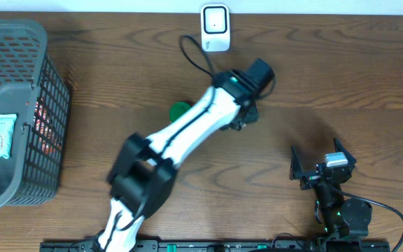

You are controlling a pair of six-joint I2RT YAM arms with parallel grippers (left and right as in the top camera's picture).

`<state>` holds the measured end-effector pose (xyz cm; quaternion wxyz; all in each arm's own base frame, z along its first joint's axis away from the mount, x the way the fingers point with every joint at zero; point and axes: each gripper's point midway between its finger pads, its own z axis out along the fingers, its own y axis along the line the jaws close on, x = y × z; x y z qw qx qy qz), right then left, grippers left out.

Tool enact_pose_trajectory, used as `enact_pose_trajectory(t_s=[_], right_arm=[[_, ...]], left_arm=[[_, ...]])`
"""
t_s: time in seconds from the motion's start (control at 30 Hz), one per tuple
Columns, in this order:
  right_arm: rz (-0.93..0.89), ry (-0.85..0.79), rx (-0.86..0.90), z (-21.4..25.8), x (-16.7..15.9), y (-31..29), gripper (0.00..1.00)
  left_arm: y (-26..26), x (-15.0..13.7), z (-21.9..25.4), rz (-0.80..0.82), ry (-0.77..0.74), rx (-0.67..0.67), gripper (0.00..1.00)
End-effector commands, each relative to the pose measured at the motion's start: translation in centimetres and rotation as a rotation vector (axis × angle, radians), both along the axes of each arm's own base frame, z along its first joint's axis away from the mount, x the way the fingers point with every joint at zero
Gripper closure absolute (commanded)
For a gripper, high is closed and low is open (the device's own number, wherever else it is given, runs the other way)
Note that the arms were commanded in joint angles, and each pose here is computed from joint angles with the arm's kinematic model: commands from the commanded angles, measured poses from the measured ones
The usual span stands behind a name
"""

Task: Scan the item barcode
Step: 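Carry the orange pack past the scanner and drop it on the table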

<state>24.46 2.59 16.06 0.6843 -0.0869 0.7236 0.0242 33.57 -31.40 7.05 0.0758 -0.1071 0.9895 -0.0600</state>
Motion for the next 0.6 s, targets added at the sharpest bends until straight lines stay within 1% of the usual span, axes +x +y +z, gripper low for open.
enact_pose_trajectory(t_s=[0.0, 0.03, 0.07, 0.1, 0.17, 0.23, 0.27, 0.37, 0.47, 0.5, 0.53, 0.57], right_arm=[[0.004, 0.006, 0.011, -0.2, 0.0, 0.1, 0.01], [0.004, 0.006, 0.011, -0.2, 0.0, 0.1, 0.01], [0.004, 0.006, 0.011, -0.2, 0.0, 0.1, 0.01], [0.004, 0.006, 0.011, -0.2, 0.0, 0.1, 0.01], [0.004, 0.006, 0.011, -0.2, 0.0, 0.1, 0.01], [0.004, 0.006, 0.011, -0.2, 0.0, 0.1, 0.01], [0.004, 0.006, 0.011, -0.2, 0.0, 0.1, 0.01], [0.004, 0.006, 0.011, -0.2, 0.0, 0.1, 0.01], [0.004, 0.006, 0.011, -0.2, 0.0, 0.1, 0.01], [0.004, 0.006, 0.011, -0.2, 0.0, 0.1, 0.01], [0.004, 0.006, 0.011, -0.2, 0.0, 0.1, 0.01], [0.004, 0.006, 0.011, -0.2, 0.0, 0.1, 0.01]], left_arm=[[0.1, -0.1, -2.9, -0.026, 0.017, 0.076, 0.48], [0.1, -0.3, -3.7, -0.032, 0.03, 0.089, 0.48], [0.1, -0.4, -4.2, -0.036, 0.039, 0.097, 0.4], [0.1, -0.5, -4.5, -0.043, 0.043, 0.103, 0.26], [0.1, -0.3, -4.2, -0.076, 0.031, 0.107, 0.11], [0.3, 0.3, -3.0, -0.097, 0.004, 0.099, 0.0], [0.3, 0.5, -2.1, -0.109, -0.012, 0.088, 0.02], [0.3, 1.3, 1.0, -0.135, -0.072, 0.047, 0.02], [0.5, 1.5, 3.7, -0.126, -0.117, 0.01, 0.02], [0.5, 1.6, 4.5, -0.131, -0.132, 0.0, 0.01], [0.5, 1.6, 5.3, -0.149, -0.151, -0.009, 0.04], [0.3, 1.8, 6.8, -0.2, -0.19, -0.021, 0.16]])
